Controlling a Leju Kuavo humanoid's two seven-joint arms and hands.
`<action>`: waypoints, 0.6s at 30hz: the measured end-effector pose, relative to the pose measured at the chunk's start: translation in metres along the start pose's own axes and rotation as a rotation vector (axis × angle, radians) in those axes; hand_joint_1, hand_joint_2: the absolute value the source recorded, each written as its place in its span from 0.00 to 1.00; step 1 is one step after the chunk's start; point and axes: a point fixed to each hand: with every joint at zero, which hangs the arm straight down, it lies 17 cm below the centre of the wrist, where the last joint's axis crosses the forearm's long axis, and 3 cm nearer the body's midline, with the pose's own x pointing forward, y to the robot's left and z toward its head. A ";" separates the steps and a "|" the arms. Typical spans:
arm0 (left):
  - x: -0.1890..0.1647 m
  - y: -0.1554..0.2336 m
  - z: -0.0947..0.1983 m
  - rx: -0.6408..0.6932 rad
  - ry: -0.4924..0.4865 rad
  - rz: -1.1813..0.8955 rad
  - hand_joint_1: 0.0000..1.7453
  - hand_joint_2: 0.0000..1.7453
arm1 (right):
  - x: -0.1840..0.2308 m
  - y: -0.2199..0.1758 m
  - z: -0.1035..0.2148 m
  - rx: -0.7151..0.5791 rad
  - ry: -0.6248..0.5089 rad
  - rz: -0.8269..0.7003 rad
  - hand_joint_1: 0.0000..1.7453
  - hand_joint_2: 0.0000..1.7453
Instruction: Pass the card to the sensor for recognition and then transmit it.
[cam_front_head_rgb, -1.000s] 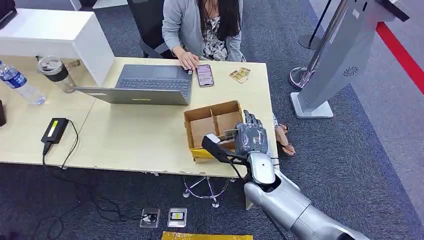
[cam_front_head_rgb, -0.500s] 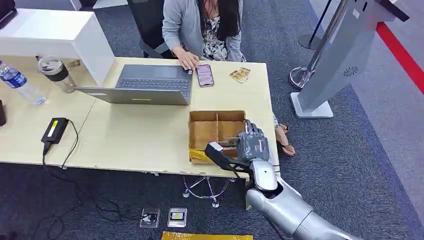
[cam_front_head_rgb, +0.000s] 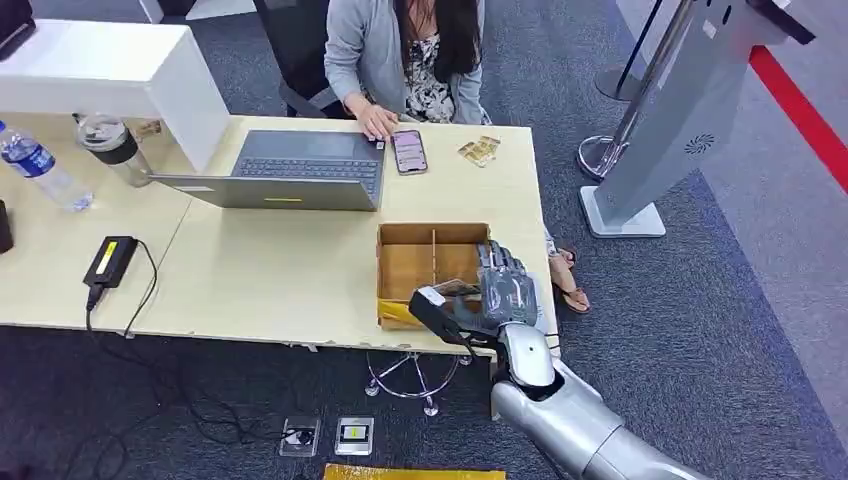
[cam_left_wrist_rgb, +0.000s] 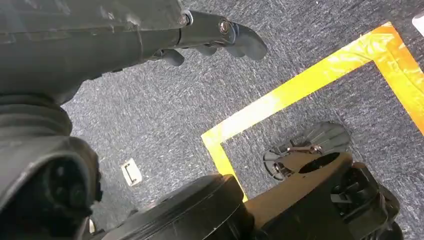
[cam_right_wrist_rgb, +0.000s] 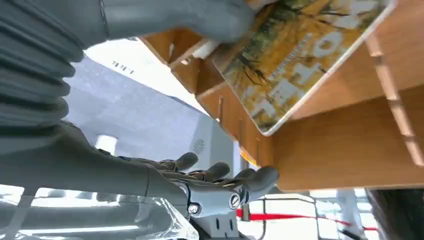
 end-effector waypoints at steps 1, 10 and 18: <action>0.000 0.000 0.000 0.000 0.000 0.000 0.00 0.00 | 0.001 -0.001 0.000 -0.003 -0.001 -0.002 0.00 1.00; -0.002 -0.003 0.000 -0.003 0.001 -0.002 0.00 0.00 | 0.001 0.005 0.003 0.021 0.011 0.017 0.00 1.00; -0.002 -0.003 0.000 -0.005 0.001 -0.005 0.00 0.00 | 0.003 0.001 0.003 0.016 0.010 0.019 0.00 1.00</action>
